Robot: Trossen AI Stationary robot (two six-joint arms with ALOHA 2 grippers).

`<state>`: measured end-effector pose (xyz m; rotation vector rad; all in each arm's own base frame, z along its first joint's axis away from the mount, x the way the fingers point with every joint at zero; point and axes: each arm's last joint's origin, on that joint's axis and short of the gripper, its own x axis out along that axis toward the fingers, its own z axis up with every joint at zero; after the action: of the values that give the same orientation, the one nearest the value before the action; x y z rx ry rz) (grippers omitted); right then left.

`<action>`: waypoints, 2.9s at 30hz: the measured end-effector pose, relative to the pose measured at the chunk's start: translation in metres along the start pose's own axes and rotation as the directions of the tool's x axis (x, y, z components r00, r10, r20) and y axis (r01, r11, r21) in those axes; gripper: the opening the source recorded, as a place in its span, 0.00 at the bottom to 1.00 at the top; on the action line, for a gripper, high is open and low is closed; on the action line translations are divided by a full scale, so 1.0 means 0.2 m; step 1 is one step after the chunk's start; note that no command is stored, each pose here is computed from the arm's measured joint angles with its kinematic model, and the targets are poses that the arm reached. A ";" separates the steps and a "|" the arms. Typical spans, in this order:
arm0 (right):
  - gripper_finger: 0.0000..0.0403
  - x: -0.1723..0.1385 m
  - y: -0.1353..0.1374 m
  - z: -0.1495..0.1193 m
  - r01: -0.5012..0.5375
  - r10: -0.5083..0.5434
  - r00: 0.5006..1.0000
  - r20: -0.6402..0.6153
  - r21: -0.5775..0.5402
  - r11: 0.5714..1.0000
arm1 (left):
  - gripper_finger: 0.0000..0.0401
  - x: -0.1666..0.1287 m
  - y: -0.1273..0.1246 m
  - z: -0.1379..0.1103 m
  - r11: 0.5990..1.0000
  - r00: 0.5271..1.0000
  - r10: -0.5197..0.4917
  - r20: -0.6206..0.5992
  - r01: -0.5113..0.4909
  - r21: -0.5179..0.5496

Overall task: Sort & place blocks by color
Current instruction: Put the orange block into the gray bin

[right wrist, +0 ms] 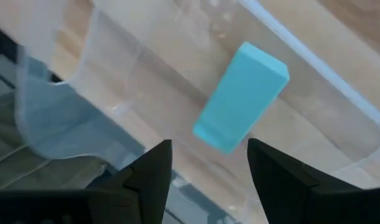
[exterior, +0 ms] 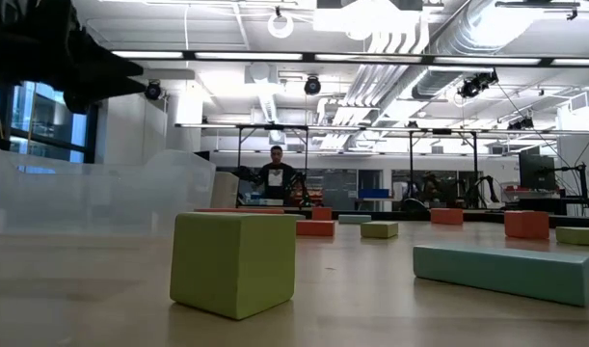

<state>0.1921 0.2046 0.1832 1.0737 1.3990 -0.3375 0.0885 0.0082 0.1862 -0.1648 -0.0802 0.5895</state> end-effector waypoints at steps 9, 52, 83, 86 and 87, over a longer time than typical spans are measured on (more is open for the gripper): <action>0.49 -0.14 0.01 0.00 -0.125 0.123 0.988 0.092 0.016 0.992 | 0.38 0.00 0.00 0.07 0.984 0.993 0.010 0.121 0.012 -0.177; 0.49 -0.62 0.15 0.56 -0.355 0.473 0.426 0.771 -0.339 0.871 | 0.38 0.12 -0.20 0.60 0.996 0.999 0.022 0.028 -0.024 0.083; 0.49 -1.16 -0.09 0.52 -0.006 0.533 0.092 0.841 -0.535 0.845 | 0.39 0.68 -0.74 0.52 0.986 0.780 -0.135 -0.611 0.165 -0.008; 0.49 -1.15 -0.12 0.51 0.020 0.515 0.130 0.847 -0.521 0.853 | 0.41 0.72 -0.76 0.47 0.988 0.742 -0.123 -0.659 0.154 -0.011; 0.49 -1.14 -0.12 0.51 0.028 0.510 0.140 0.849 -0.518 0.855 | 0.43 0.73 -0.76 0.45 0.990 0.727 -0.116 -0.677 0.142 -0.017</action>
<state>0.1889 0.0255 0.3597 0.4348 -0.0008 -0.3448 0.2825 -0.0231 0.3064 -0.3300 0.6337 0.3585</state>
